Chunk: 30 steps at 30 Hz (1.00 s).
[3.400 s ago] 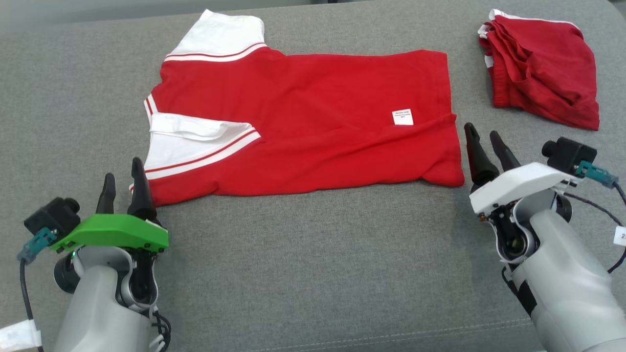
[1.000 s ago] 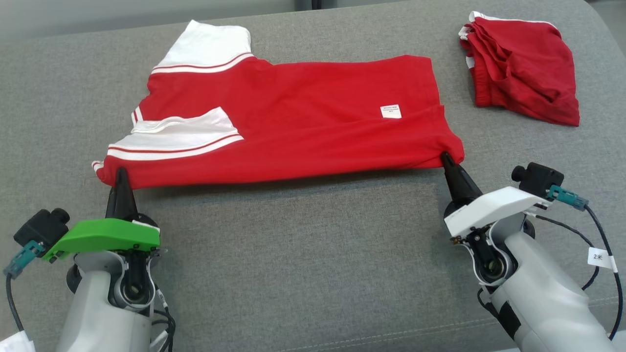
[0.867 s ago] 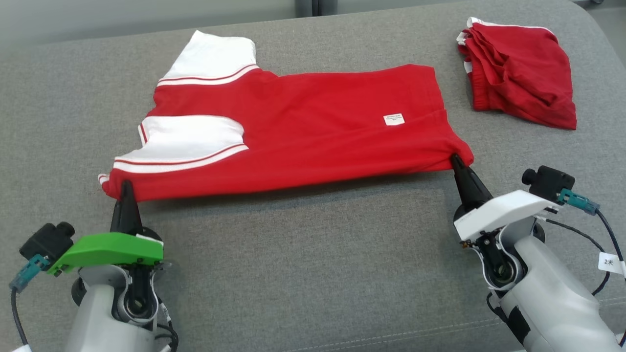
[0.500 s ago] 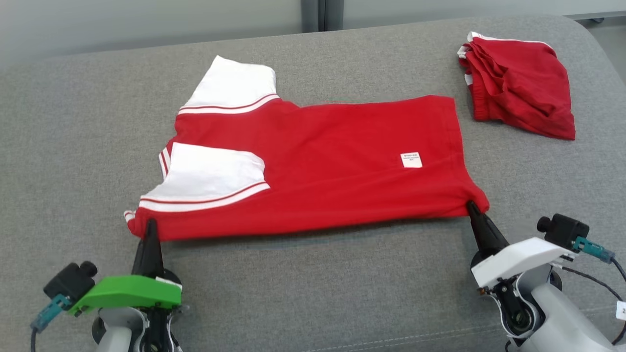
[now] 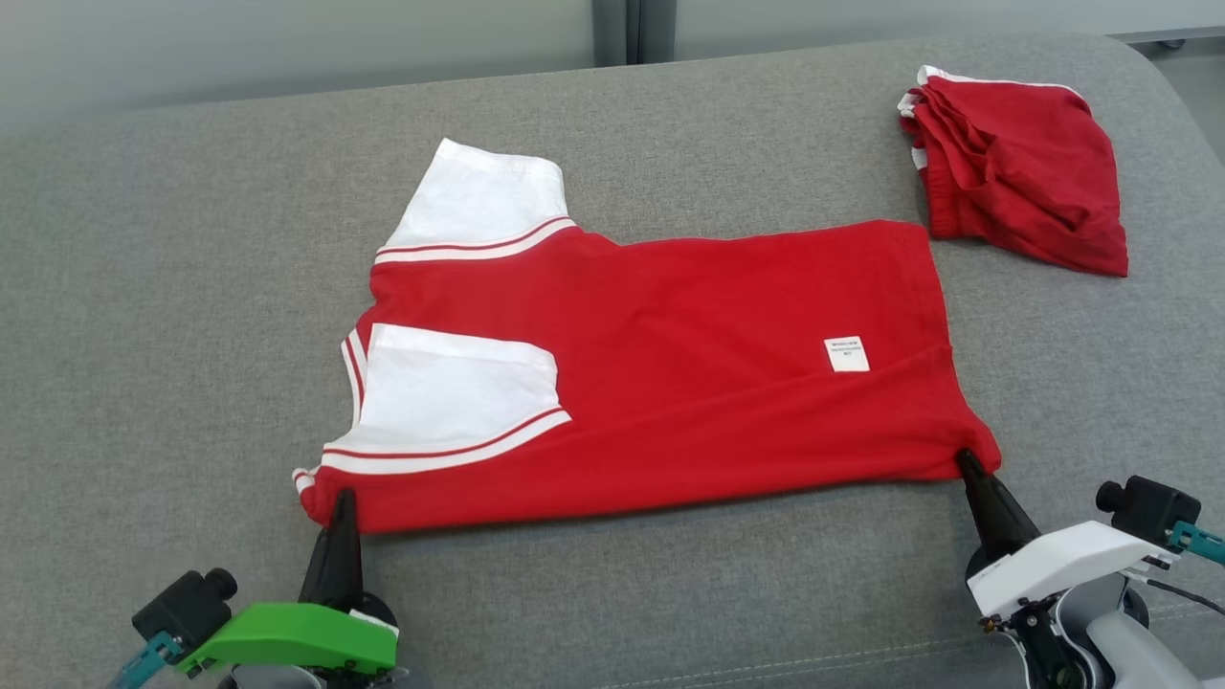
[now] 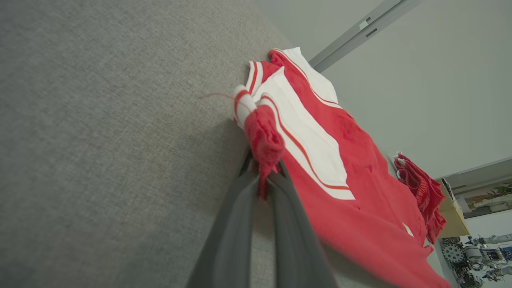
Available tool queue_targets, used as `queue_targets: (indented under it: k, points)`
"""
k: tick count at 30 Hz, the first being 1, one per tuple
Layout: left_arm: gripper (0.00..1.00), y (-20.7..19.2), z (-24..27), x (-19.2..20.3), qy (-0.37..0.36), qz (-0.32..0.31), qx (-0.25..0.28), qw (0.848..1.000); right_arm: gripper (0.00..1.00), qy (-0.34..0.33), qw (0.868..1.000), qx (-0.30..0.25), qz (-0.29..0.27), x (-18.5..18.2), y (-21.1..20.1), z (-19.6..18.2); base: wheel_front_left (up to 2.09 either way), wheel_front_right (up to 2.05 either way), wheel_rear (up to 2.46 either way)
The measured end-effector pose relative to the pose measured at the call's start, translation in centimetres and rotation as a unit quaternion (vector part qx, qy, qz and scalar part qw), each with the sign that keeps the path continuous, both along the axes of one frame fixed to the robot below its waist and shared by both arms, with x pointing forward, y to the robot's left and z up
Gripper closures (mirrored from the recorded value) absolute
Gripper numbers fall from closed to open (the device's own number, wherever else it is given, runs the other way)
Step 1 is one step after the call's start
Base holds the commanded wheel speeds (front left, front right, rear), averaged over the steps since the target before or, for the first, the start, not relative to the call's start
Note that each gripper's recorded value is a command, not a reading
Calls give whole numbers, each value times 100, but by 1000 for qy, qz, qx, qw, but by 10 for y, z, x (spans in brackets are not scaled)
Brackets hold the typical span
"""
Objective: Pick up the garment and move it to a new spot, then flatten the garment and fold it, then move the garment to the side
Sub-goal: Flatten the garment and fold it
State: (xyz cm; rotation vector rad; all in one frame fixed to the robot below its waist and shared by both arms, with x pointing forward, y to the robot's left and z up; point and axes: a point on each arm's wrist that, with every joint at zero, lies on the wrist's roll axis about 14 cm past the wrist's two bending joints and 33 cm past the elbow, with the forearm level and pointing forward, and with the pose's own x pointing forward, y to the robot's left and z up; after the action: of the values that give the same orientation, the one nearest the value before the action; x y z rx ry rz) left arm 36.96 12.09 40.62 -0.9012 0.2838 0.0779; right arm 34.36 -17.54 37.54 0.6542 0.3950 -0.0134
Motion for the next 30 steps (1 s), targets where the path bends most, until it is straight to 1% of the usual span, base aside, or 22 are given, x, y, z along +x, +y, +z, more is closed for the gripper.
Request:
queue_targets:
  k: [3, 6, 11, 12, 13, 14, 15, 16, 17, 18, 24, 27, 30]
  points:
    - [100, -1, -3, -7, 7, -2, 4, 1000, 100, 3, 1000, 0, 0, -1, 0, -1, 0, 0, 0]
    - [100, -2, 1, -8, 2, -3, 5, 1000, 100, 15, 1000, 0, 0, -11, -1, -8, 0, 0, 0]
    - [100, -4, 0, -15, 9, -7, 20, 1000, 100, 22, 1000, -1, 2, -17, -2, -11, 0, 0, 0]
    - [100, -4, 0, -15, 9, -7, 20, 1000, 98, 22, 1000, -1, 2, -17, -2, -11, 0, 0, 0]
    - [100, -5, -3, -19, 14, -13, 32, 999, 55, 20, 1000, -1, 0, -16, -2, -9, 0, 0, 0]
    - [85, -6, -2, -19, 14, -15, 35, 999, 4, 19, 1000, -1, -1, -16, -3, -9, 0, 0, 0]
    - [60, -6, -2, -19, 14, -16, 40, 999, 0, 18, 1000, -2, -2, -16, -3, -8, 0, 0, 0]
    - [42, -6, -2, -19, 13, -18, 48, 999, 0, 18, 1000, -3, -2, -16, -4, -8, 0, 0, 0]
    - [5, -5, -1, -18, 11, -19, 55, 998, 0, 19, 1000, -6, -5, -17, -7, -8, 0, 0, 0]
    - [0, -5, -1, -18, 11, -19, 55, 998, 0, 19, 1000, -6, -5, -17, -7, -8, 0, 0, 0]
    - [0, 8, 7, -15, 0, -10, 80, 997, 0, 16, 999, -32, -15, -18, -28, -4, 0, 0, 0]
    - [0, 9, 8, -15, -5, -17, 91, 996, 0, 18, 998, -48, -26, -21, -40, -3, 0, 0, 0]
    - [0, 18, 12, -13, -12, -19, 114, 993, 0, 9, 997, -67, -27, -19, -50, 4, 0, 0, 0]
